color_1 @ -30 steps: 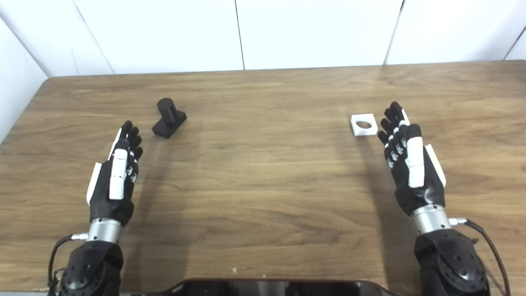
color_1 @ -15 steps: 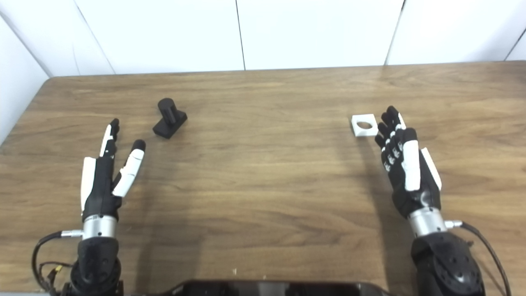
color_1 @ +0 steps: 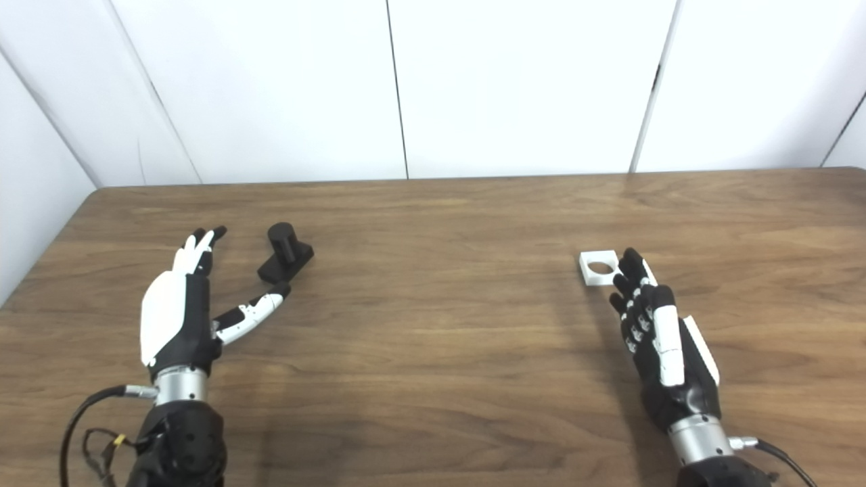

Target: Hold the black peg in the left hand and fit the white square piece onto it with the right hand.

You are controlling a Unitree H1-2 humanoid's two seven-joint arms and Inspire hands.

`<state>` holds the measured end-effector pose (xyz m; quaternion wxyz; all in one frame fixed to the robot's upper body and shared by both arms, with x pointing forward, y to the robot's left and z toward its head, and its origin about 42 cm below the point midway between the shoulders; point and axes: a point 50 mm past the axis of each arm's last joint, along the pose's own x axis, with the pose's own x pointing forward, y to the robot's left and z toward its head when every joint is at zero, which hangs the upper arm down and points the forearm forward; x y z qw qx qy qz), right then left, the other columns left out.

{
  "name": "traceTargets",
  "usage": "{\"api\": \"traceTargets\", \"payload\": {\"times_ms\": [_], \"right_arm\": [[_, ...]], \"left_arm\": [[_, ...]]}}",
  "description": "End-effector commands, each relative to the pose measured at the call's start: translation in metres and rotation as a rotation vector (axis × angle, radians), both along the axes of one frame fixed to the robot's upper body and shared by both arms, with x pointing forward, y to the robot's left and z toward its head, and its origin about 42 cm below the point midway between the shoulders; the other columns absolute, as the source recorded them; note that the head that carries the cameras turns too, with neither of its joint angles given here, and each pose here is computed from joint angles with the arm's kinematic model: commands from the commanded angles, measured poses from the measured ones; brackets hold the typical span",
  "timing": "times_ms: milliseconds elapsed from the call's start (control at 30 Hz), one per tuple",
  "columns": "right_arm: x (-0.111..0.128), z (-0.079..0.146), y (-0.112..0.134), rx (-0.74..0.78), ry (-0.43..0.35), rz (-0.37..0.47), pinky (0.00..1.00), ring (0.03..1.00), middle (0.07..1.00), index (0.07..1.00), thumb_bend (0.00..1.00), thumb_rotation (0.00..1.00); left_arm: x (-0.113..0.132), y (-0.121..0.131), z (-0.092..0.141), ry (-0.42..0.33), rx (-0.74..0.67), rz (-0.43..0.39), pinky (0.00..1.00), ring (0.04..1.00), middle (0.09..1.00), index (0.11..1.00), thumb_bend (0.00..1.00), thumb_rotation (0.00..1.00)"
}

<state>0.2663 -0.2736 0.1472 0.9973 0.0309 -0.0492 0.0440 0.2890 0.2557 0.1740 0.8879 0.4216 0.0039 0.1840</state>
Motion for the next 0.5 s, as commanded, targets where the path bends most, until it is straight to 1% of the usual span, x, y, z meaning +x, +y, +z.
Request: {"api": "traceTargets", "payload": {"times_ms": [0, 167, 300, 467], "right_arm": [[0.003, 0.012, 0.001, -0.002, -0.075, 0.007, 1.0, 1.0, 1.0, 0.972, 0.67, 1.0], [0.003, 0.012, 0.0, -0.005, -0.075, 0.005, 1.0, 1.0, 1.0, 0.973, 0.67, 1.0], [0.002, 0.012, -0.001, -0.003, -0.071, 0.001, 0.99, 1.0, 1.0, 0.974, 0.69, 1.0], [0.001, 0.013, -0.002, -0.004, -0.072, 0.001, 1.0, 1.0, 1.0, 0.972, 0.68, 1.0]], "left_arm": [[0.011, 0.004, 0.015, -0.065, 0.075, 0.014, 0.98, 1.0, 0.989, 0.863, 0.78, 0.43], [0.019, 0.006, 0.005, -0.022, 0.157, 0.021, 0.98, 1.0, 0.979, 0.822, 0.79, 0.43], [0.026, 0.01, -0.003, 0.0, 0.221, 0.024, 0.99, 1.0, 0.967, 0.795, 0.8, 0.42], [0.035, 0.014, -0.007, 0.015, 0.248, 0.023, 1.0, 1.0, 0.963, 0.779, 0.79, 0.43]]}}
